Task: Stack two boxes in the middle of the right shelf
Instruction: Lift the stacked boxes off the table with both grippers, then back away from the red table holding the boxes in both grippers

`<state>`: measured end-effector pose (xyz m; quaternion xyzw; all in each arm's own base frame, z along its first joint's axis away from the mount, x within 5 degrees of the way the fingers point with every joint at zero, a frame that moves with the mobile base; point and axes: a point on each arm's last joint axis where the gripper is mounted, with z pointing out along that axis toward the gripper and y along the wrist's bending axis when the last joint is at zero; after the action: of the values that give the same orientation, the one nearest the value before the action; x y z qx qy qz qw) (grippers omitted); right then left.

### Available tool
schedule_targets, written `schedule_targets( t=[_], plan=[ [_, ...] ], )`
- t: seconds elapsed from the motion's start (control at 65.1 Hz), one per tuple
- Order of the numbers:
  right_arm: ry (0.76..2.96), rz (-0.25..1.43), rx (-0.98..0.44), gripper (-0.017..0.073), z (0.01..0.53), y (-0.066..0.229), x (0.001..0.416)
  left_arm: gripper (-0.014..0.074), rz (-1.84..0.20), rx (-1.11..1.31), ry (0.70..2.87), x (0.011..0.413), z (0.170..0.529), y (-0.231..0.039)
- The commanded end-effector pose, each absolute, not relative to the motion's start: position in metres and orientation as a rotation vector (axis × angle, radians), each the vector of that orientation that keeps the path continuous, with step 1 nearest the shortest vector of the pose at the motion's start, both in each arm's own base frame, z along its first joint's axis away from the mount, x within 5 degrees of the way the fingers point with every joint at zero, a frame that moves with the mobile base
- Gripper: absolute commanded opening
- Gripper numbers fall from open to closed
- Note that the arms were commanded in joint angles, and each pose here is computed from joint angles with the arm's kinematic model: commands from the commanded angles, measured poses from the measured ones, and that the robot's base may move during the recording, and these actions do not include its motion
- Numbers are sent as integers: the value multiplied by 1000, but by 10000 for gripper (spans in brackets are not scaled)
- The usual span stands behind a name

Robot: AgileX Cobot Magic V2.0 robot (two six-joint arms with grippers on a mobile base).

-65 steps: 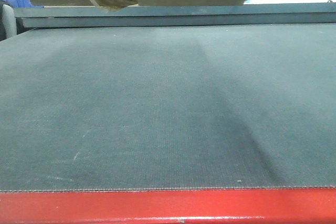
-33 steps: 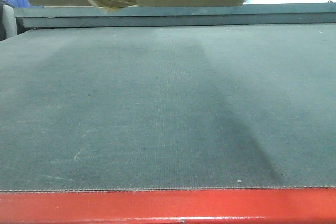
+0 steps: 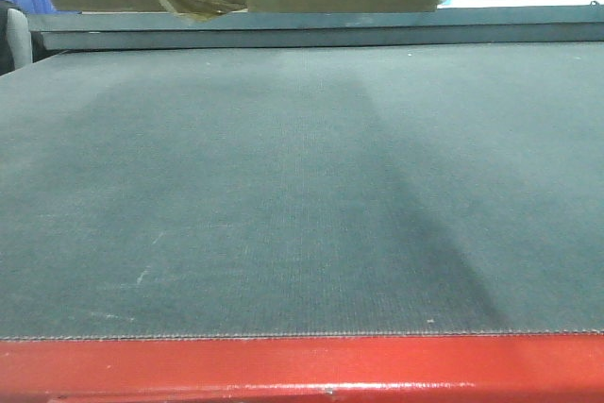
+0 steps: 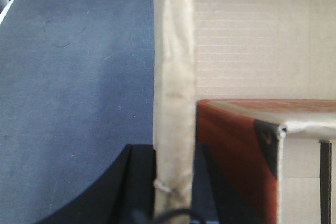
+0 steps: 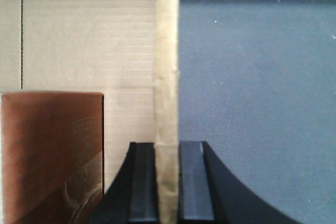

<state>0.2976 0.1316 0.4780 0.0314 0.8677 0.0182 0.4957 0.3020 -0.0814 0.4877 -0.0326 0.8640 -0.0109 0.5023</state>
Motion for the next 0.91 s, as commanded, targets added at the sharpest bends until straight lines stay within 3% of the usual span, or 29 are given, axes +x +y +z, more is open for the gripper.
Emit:
schedule_targets(
  t=[0.0, 0.891],
  plan=[
    [2033, 45, 57, -154, 486, 131, 298, -111, -52, -75, 2032, 301, 497, -81],
    [2033, 45, 57, -154, 486, 131, 298, -111, -52, -75, 2032, 301, 497, -81]
  ],
)
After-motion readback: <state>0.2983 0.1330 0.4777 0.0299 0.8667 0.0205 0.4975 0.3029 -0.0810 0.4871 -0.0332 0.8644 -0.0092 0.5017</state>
